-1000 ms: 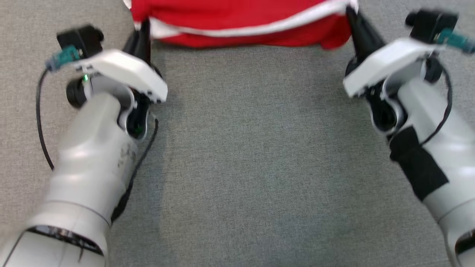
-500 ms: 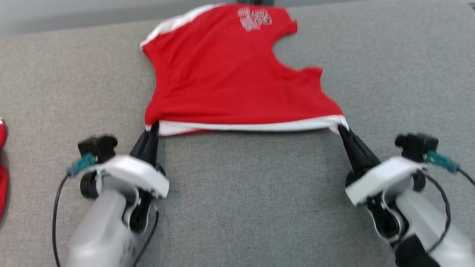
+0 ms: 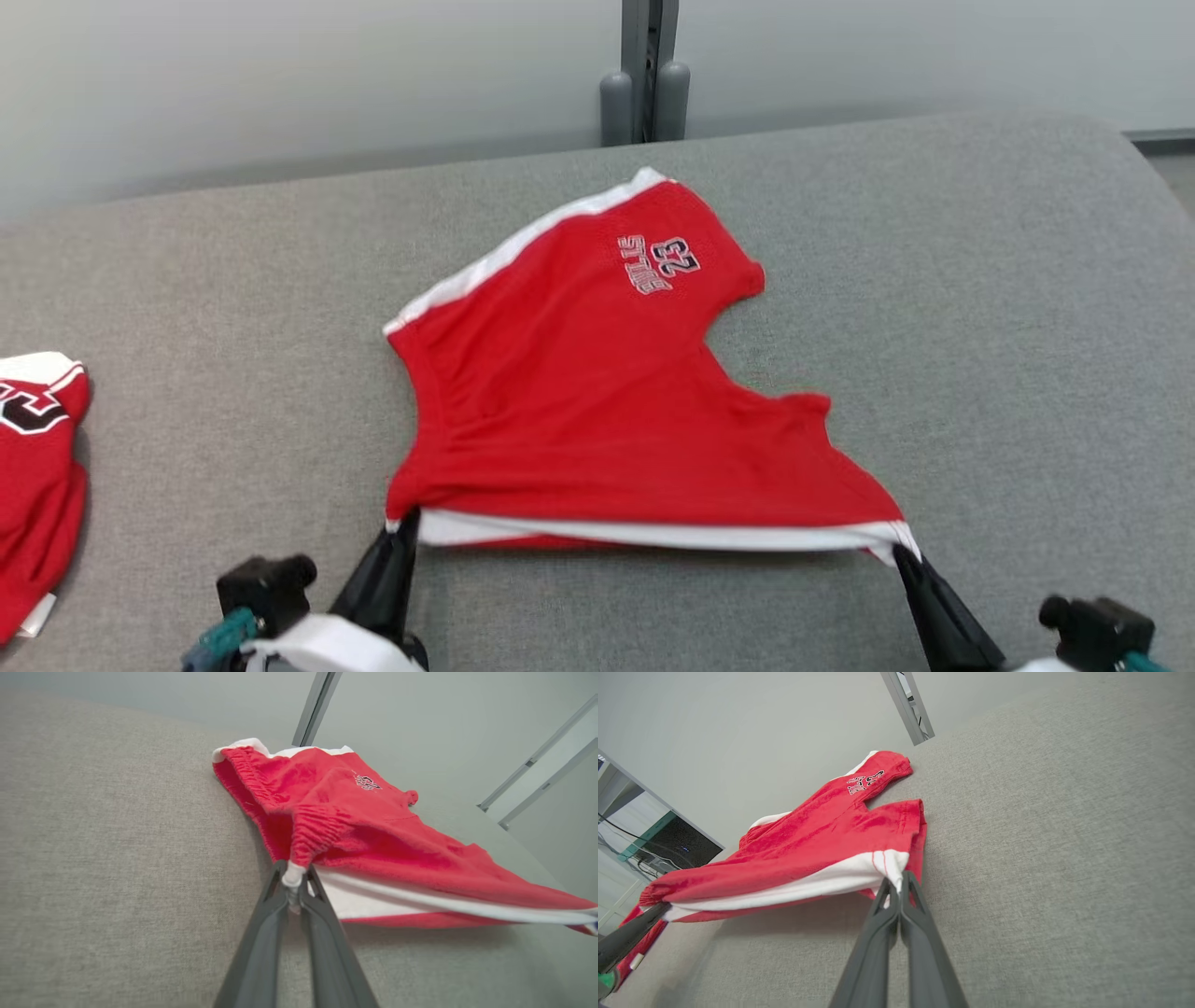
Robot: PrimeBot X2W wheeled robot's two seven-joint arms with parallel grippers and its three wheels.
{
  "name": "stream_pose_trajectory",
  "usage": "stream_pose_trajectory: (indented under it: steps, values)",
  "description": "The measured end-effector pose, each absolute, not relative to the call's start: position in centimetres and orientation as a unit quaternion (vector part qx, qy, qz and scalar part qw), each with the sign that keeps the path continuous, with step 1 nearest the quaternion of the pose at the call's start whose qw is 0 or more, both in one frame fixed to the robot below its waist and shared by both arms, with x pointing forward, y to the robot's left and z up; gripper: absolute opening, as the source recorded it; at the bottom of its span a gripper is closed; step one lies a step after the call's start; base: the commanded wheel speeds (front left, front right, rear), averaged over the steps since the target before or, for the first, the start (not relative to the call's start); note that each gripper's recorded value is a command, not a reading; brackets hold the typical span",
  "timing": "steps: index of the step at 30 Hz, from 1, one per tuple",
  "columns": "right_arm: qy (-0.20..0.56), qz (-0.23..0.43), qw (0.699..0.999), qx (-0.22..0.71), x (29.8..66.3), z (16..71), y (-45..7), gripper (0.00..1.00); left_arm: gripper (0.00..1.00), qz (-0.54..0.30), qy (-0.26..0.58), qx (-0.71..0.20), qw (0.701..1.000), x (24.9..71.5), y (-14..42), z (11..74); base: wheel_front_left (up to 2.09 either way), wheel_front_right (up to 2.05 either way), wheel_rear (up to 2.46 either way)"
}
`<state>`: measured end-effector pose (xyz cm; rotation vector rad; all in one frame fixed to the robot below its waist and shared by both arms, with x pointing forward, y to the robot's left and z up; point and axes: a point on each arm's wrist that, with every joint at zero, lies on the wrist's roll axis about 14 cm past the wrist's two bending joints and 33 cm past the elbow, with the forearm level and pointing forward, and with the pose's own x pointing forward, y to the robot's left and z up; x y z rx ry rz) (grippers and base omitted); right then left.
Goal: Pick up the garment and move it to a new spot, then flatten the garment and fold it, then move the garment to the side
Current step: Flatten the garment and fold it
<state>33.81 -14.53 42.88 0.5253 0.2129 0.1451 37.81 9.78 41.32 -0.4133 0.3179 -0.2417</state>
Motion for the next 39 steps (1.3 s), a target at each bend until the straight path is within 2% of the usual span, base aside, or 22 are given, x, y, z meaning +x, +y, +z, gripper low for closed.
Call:
stream_pose_trajectory:
  steps: [7, 16, 21, 28, 39]
  values:
    - [0.113, 0.056, 0.963, 0.239, 30.6, 44.0, -15.5, 0.0, 0.0, -0.103, 0.177, -0.198, 0.959, 33.2, 10.3, 43.8, 0.0, 0.0, 0.0]
    - [0.109, 0.06, 0.967, 0.221, 32.2, 45.6, -15.8, 0.0, 0.0, -0.093, 0.167, -0.211, 0.959, 33.2, 10.5, 45.7, 0.0, 0.0, 0.0]
    - [0.085, 0.085, 0.973, 0.196, 35.6, 47.3, -16.0, 0.0, 0.0, -0.098, 0.159, -0.228, 0.956, 35.2, 10.4, 46.2, 0.0, 0.0, 0.0]
    - [0.05, 0.132, 0.978, 0.153, 42.5, 48.9, -15.5, 0.0, 0.0, -0.118, 0.14, -0.243, 0.953, 39.9, 9.8, 46.6, 0.0, 0.0, 0.0]
    - [0.046, 0.218, 0.967, 0.121, 53.2, 46.8, -11.2, 0.0, 0.0, -0.099, 0.161, -0.265, 0.945, 45.4, 10.7, 43.1, 0.0, 0.0, 0.0]
